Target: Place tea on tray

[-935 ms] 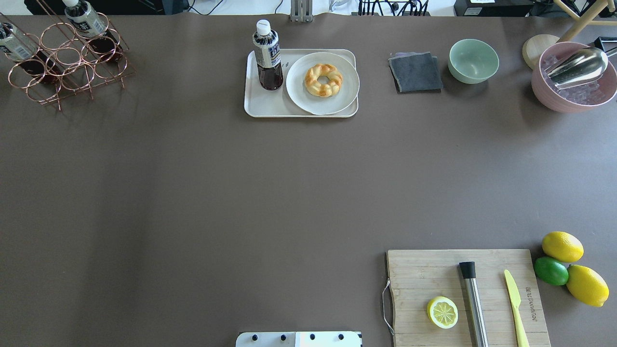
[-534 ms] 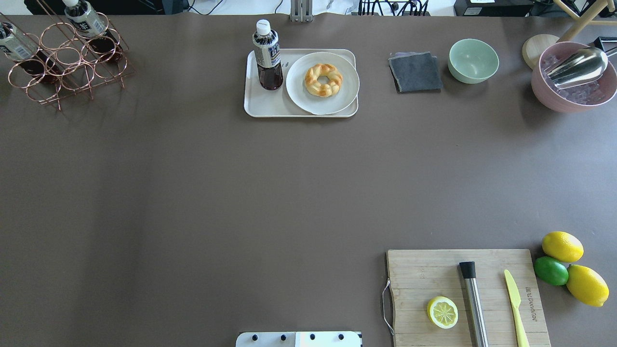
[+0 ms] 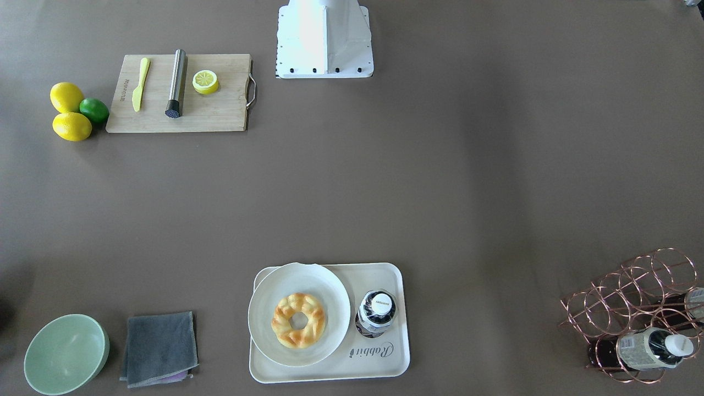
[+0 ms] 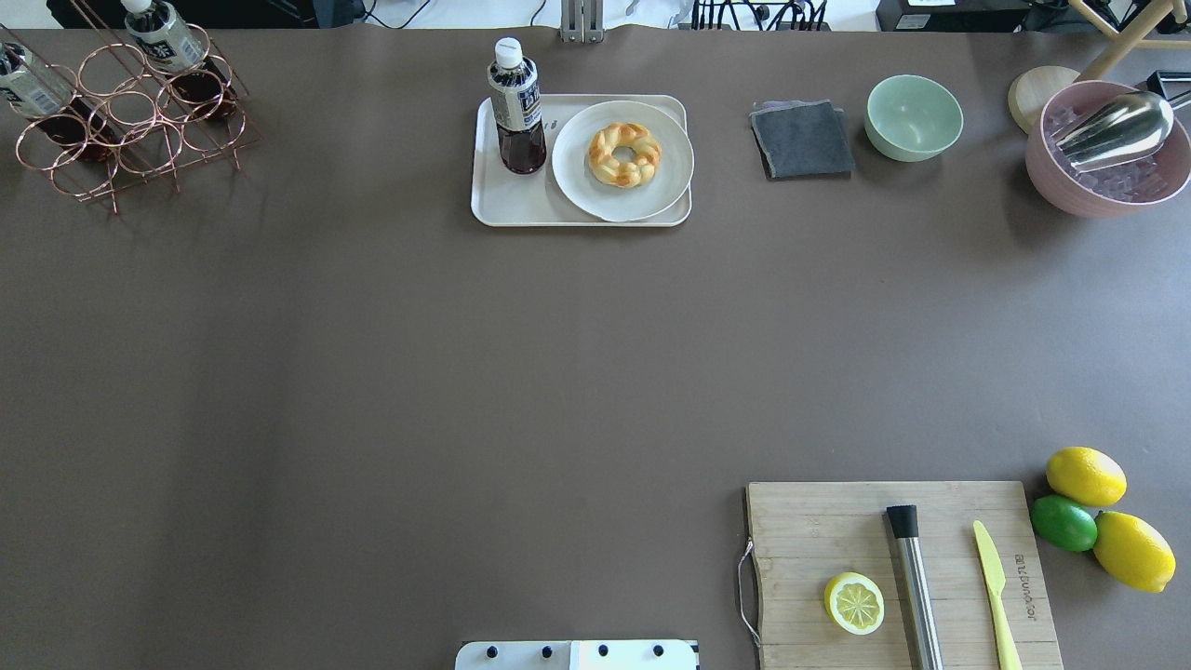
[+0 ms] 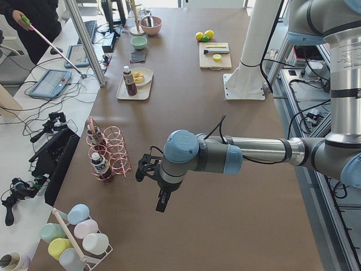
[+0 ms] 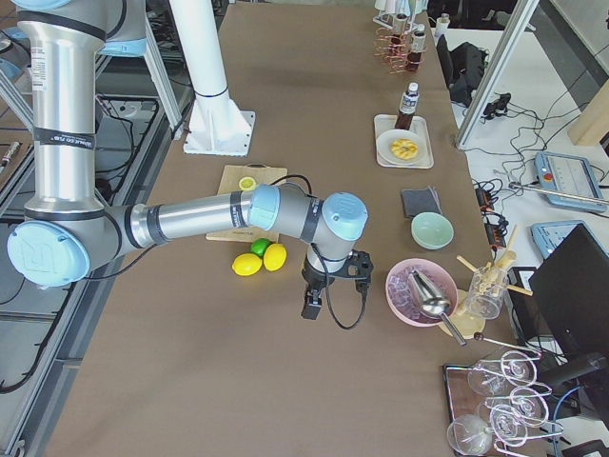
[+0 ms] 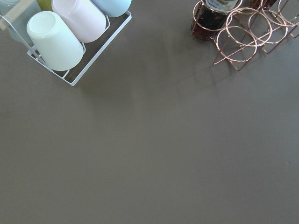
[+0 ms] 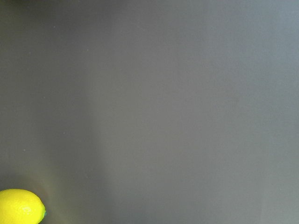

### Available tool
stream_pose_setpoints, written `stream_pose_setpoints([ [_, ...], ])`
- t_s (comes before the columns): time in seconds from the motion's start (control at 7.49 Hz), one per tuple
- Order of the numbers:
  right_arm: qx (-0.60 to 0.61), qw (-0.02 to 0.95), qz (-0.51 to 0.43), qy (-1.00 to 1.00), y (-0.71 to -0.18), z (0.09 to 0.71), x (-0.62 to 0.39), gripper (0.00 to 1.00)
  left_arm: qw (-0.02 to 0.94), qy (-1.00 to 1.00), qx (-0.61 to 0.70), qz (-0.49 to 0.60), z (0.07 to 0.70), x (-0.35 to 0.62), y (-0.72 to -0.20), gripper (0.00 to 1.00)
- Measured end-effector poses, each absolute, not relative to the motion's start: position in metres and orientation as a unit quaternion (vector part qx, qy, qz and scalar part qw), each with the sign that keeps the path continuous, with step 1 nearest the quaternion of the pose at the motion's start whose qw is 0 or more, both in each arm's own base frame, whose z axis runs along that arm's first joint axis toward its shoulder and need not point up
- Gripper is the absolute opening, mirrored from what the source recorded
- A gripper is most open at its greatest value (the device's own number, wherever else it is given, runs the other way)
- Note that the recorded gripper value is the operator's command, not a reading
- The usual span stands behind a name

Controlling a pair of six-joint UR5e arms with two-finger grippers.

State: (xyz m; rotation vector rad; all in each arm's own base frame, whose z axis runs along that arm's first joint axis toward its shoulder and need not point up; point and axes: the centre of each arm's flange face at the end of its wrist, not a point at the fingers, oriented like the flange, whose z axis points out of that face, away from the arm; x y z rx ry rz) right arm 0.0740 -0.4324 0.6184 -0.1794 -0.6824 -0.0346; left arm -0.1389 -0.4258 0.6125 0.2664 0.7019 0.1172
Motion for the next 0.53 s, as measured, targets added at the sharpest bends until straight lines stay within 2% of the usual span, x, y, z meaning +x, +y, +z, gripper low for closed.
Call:
stream_pose_setpoints([
  [0.27, -0.046, 0.940, -0.015, -0.338, -0.446, 0.667, 0.090, 1.00, 0.932, 0.350, 0.081, 0.054, 0.575, -0.132, -0.464, 0.97],
  [0.53, -0.011, 0.936, -0.010, -0.351, -0.459, 0.670, 0.098, 1.00, 0.933, 0.351, 0.065, 0.053, 0.545, -0.129, -0.473, 0.97],
])
